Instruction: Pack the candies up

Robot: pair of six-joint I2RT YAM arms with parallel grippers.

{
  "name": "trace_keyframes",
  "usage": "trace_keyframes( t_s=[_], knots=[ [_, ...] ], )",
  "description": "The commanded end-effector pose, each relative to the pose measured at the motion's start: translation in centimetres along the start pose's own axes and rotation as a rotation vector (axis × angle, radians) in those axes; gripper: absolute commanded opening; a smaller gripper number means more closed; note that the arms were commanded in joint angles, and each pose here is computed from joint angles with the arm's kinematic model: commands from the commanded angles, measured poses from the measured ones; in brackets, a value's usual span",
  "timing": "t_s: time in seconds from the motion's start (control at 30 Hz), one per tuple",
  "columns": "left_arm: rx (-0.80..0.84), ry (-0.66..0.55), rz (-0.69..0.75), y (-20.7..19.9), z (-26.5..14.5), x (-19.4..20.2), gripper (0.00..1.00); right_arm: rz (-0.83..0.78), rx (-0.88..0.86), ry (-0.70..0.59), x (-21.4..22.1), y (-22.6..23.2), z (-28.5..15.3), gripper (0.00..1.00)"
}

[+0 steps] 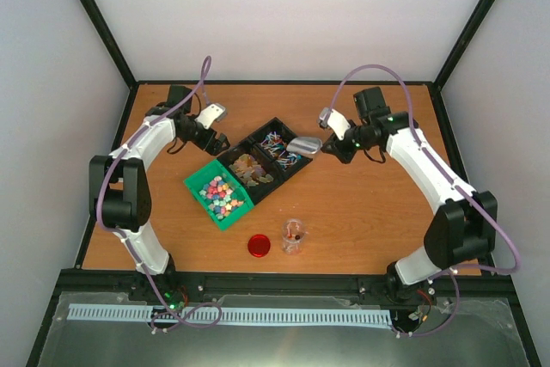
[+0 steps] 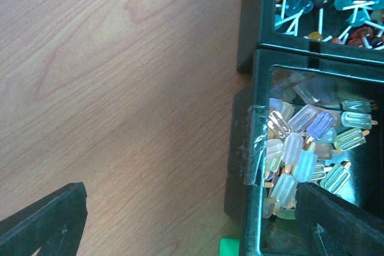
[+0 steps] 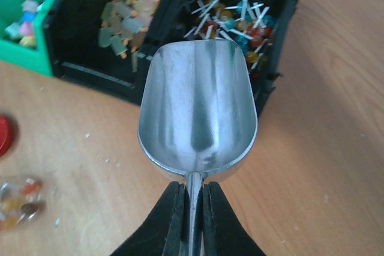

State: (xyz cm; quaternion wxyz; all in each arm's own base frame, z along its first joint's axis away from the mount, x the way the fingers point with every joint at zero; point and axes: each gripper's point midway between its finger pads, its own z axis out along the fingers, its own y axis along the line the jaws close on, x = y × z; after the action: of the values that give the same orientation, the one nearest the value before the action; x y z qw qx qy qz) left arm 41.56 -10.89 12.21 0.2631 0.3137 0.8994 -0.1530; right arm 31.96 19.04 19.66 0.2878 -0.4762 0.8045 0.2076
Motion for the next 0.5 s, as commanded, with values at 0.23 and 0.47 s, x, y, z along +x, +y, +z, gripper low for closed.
trace_keyframes(
  t_s=[0.23, 0.47],
  knots=[
    [-0.014, 0.088, -0.069, 0.5, 0.9, 1.9, 0.9, 0.001, -0.032, -0.028, -2.8, 1.1, 1.0, 0.03],
    [0.022, 0.097, -0.06, -0.4, 0.9, 2.7, 0.88, -0.124, -0.158, -0.052, -3.9, 6.2, 1.9, 0.03]
  ],
)
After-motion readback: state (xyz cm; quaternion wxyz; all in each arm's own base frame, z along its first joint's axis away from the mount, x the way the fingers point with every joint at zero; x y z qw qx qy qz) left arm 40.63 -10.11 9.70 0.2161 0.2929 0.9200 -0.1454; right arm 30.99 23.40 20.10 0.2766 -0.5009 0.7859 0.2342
